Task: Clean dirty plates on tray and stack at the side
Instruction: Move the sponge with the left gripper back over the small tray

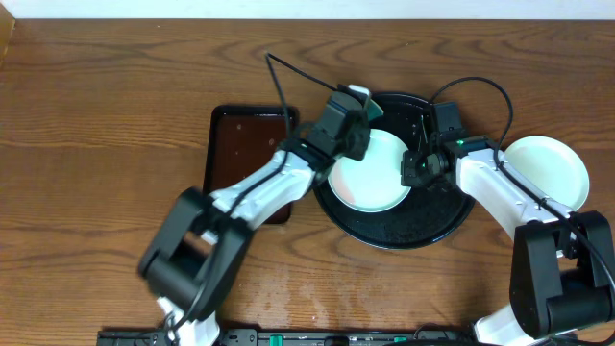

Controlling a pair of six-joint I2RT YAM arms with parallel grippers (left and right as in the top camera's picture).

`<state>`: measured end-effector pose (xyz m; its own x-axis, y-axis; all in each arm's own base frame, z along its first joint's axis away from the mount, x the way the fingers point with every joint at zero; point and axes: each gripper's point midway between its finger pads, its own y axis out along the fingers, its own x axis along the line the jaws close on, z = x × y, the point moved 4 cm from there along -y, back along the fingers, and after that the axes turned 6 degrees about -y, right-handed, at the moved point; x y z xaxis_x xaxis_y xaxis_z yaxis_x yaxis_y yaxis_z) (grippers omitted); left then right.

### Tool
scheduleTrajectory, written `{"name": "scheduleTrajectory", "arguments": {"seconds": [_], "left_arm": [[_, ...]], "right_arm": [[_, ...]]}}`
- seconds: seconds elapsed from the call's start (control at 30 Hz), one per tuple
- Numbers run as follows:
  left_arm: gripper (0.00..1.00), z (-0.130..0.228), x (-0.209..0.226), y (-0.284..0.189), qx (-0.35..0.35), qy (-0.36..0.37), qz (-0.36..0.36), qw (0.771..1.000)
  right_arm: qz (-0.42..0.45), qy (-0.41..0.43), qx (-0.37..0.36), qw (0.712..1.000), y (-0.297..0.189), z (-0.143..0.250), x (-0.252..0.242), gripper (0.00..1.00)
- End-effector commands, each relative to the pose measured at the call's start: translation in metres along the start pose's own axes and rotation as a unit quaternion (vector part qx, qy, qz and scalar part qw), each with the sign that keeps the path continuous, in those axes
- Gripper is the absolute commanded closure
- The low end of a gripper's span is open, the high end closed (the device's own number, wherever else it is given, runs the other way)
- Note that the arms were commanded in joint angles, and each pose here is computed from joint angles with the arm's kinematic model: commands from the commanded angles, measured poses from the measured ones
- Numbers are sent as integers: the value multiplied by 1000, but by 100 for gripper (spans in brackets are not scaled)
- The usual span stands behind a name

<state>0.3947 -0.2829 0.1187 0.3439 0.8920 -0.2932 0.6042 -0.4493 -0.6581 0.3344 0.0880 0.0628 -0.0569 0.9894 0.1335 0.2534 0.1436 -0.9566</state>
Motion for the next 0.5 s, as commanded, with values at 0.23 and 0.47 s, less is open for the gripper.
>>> {"name": "scheduleTrajectory", "arguments": {"seconds": [0.23,0.47], "left_arm": [[92,-48,77,-122,-4,-137,-96,986],[92,-20,145,-150,61,-205,-179,960]], "right_arm": [[4,-5,1,1000,3,1,-2,84],[13,-5,-7,1000,12,-4,-5,78]]}}
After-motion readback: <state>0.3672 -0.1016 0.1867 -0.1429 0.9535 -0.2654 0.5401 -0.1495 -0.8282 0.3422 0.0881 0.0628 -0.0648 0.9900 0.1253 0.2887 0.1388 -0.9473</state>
